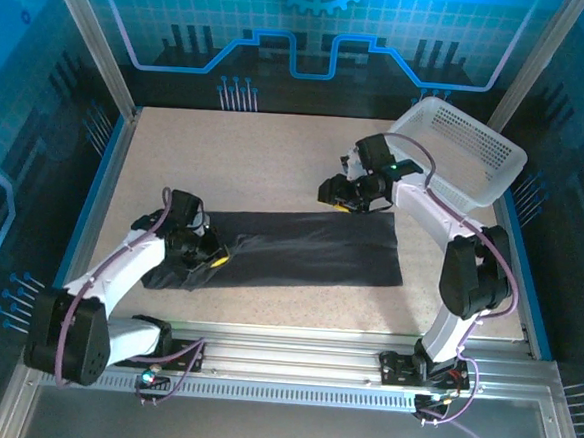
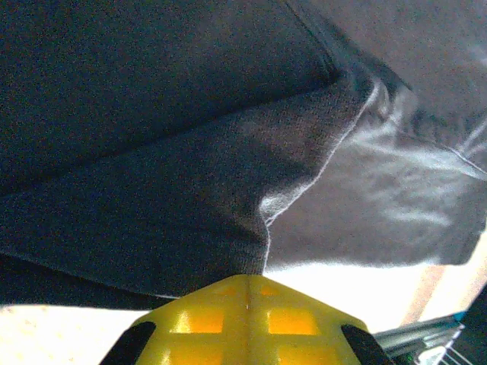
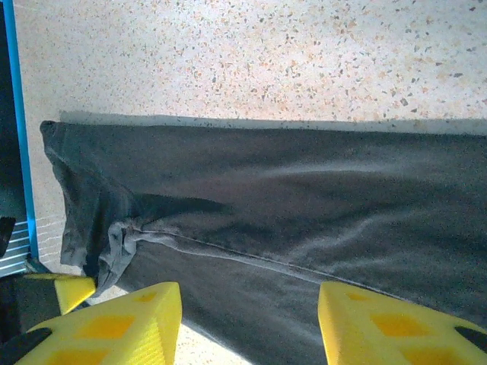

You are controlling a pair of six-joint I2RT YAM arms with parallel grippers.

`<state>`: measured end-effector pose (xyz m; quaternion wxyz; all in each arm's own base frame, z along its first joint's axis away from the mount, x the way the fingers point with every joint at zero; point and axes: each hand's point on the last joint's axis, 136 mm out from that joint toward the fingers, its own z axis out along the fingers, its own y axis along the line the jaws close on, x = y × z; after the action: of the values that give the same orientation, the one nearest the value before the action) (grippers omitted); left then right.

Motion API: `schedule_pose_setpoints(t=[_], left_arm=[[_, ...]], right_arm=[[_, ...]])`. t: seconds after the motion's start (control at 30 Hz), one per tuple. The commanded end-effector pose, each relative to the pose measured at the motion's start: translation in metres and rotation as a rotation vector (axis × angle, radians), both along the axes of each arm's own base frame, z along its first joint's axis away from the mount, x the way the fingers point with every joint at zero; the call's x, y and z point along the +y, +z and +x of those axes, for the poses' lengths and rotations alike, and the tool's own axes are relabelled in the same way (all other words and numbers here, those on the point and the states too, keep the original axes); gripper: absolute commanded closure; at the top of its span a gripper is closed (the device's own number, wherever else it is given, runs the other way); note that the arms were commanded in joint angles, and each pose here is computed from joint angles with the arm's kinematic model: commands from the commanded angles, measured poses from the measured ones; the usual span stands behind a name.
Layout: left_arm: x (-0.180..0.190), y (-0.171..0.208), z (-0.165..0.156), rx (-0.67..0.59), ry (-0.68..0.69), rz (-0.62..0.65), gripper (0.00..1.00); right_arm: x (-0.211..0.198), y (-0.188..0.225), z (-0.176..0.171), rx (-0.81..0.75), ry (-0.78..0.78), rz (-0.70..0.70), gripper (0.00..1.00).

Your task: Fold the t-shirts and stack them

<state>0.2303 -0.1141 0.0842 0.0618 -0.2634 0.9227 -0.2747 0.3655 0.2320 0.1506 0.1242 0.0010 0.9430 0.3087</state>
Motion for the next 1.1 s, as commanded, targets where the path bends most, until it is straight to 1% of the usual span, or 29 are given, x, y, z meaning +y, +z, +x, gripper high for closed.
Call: schedule_pose_setpoints(t=[0.0,0.1,0.17,0.37,0.47,0.53,0.6,0.63,0.67,0.7,0.73,0.77,0.83,0.87,0.93,0.97,1.0,1.07], left_arm=[[-0.007,-0.002,-0.028,0.094,0.046,-0.029,1.00],[-0.018,-0.007,-0.040,0.123,0.063,-0.084,1.00],[-0.025,-0.011,-0.043,0.133,0.077,-0.112,1.00],[-0.042,-0.028,-0.044,0.155,0.050,-0.094,1.00],[-0.046,-0.037,-0.050,0.190,0.033,-0.066,1.00],[-0.050,-0.041,-0.051,0.190,0.026,-0.076,1.00],[-0.054,-0.043,-0.051,0.192,0.022,-0.089,0.94],[-0.053,-0.043,-0.051,0.197,0.021,-0.078,0.85],[-0.048,-0.043,-0.053,0.208,0.020,-0.046,0.69],[-0.043,-0.040,-0.053,0.204,0.017,-0.012,0.57],[-0.039,-0.033,-0.051,0.184,0.014,0.017,0.53],[-0.033,-0.027,-0.051,0.167,0.017,0.046,0.52],[-0.012,-0.013,-0.050,0.125,0.046,0.146,0.54],[-0.001,-0.010,-0.051,0.121,0.066,0.187,0.56],[0.028,-0.009,-0.059,0.155,0.148,0.252,0.59],[0.042,-0.012,-0.064,0.182,0.194,0.276,0.59],[0.058,-0.015,-0.067,0.201,0.245,0.300,0.56],[0.076,-0.018,-0.061,0.172,0.319,0.290,0.56]], right_arm=[[-0.001,0.007,-0.007,-0.013,-0.009,0.005,0.49],[-0.003,0.003,-0.011,-0.004,-0.015,-0.001,0.49],[-0.004,0.000,-0.014,0.004,-0.013,0.000,0.49],[-0.006,-0.008,-0.023,0.024,-0.009,-0.002,0.49],[-0.007,-0.013,-0.027,0.040,-0.006,-0.004,0.49],[-0.007,-0.017,-0.029,0.052,-0.006,-0.008,0.49],[-0.008,-0.020,-0.030,0.060,-0.009,-0.014,0.49],[-0.009,-0.023,-0.031,0.068,-0.011,-0.021,0.50],[-0.010,-0.024,-0.031,0.071,-0.013,-0.027,0.50],[-0.012,-0.027,-0.032,0.078,-0.017,-0.035,0.50],[-0.013,-0.029,-0.034,0.083,-0.017,-0.040,0.50],[-0.014,-0.031,-0.035,0.088,-0.019,-0.047,0.50],[-0.017,-0.037,-0.036,0.099,-0.029,-0.059,0.50],[-0.017,-0.039,-0.038,0.102,-0.031,-0.062,0.50],[-0.019,-0.042,-0.039,0.103,-0.033,-0.067,0.51],[-0.019,-0.044,-0.040,0.104,-0.032,-0.070,0.51],[-0.020,-0.045,-0.040,0.104,-0.030,-0.071,0.51],[-0.020,-0.049,-0.040,0.102,-0.019,-0.067,0.51]])
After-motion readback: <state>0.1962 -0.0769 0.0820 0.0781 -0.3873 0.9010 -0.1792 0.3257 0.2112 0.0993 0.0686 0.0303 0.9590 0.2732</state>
